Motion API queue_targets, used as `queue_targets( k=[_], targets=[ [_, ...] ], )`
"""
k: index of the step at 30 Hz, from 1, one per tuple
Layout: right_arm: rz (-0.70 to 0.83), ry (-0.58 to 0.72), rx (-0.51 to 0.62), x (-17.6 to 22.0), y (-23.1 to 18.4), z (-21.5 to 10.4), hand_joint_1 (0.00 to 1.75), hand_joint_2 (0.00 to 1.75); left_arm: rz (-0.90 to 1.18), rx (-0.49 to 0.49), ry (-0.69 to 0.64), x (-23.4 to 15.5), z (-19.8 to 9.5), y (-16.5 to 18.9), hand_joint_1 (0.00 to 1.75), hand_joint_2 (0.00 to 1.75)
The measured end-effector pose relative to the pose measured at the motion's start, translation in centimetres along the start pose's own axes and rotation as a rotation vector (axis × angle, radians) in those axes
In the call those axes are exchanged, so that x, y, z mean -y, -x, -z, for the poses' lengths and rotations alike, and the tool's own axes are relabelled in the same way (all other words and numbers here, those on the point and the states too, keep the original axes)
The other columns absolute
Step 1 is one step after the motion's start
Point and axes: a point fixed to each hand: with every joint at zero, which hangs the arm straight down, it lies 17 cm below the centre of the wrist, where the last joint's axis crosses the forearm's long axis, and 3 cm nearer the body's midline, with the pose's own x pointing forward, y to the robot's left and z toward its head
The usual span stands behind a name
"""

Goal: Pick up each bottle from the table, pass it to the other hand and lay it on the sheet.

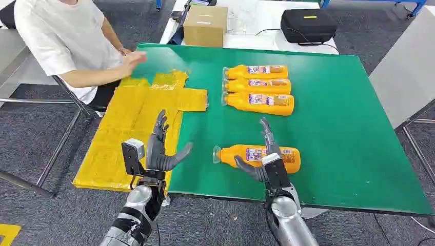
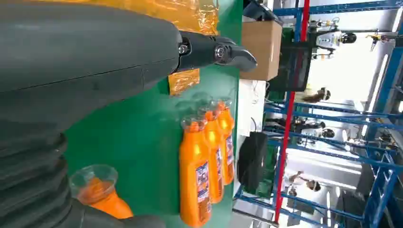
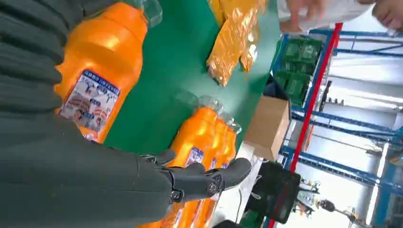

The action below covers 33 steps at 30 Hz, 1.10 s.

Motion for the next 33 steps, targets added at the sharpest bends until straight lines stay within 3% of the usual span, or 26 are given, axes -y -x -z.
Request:
queue_targets(
  k=[6, 17, 23, 30, 33],
  targets=[
    [-0.003, 0.014, 0.001, 0.5, 0.1, 0.0, 0.00, 1.75, 0.013, 0.000, -0.006, -0.1, -0.3, 0.1, 0.00, 1.75],
    [-0.047, 0.207, -0.008, 5.6, -0.1, -2.4, 0.00, 1.75, 0.017, 0.018, -0.039, -0.7, -3.1, -0.4, 0.00, 1.75],
    [-0.298, 0.233, 0.014, 7.7, -0.1, -3.3, 0.00, 1.75, 0.018, 0.021, -0.050, -1.2, -4.0, -0.6, 0.00, 1.75],
    [-0.751, 0.025, 0.028, 7.5, 1.9, -4.3, 0.00, 1.75, 0.003, 0.010, -0.044, -1.5, -5.1, -0.9, 0.00, 1.75],
    [-0.844, -0.030, 0.035, 7.6, 2.6, -4.5, 0.00, 1.75, -0.002, 0.013, -0.043, -1.5, -5.3, -1.2, 0.00, 1.75]
  ],
)
